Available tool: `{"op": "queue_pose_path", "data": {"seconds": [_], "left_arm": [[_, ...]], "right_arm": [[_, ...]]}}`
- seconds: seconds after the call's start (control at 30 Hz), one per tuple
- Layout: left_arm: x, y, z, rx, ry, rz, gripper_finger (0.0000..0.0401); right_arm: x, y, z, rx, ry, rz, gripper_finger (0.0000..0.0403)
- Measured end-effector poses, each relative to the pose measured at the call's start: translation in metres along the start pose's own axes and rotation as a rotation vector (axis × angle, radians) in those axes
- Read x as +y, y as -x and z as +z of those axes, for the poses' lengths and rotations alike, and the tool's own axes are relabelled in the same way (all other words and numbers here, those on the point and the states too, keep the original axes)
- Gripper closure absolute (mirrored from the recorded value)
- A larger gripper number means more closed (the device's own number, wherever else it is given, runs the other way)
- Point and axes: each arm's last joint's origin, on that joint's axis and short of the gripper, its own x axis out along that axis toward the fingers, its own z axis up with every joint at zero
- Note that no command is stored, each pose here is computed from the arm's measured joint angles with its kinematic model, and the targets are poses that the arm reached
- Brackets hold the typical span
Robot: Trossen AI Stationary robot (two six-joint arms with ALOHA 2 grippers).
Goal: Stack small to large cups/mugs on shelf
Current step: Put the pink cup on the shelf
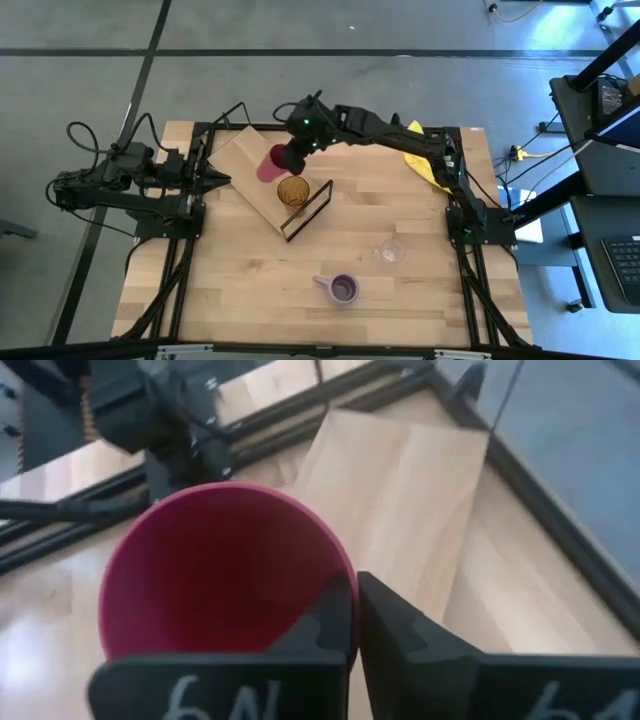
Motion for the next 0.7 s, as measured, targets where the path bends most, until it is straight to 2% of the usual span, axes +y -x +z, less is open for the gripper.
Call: {"op": "queue_pose_path", "data": {"seconds": [0.33, 0.53, 0.7], "left_arm": [[0.000, 0.000, 0.000, 0.000, 0.000, 0.000, 0.0374], [0.000, 0.000, 0.000, 0.000, 0.000, 0.000, 0.0374], [0.000, 0.000, 0.000, 0.000, 0.000, 0.000, 0.0374]], "right_arm": [[-0.004, -0.013, 0.001, -0.042, -0.028, -0.049, 0.0393], [-0.005, -0.027, 0.001, -0.060, -0.076, 0.021, 0.0393], [-0.012, -0.029, 0.002, -0.054, -0.083, 0.032, 0.0392]]}}
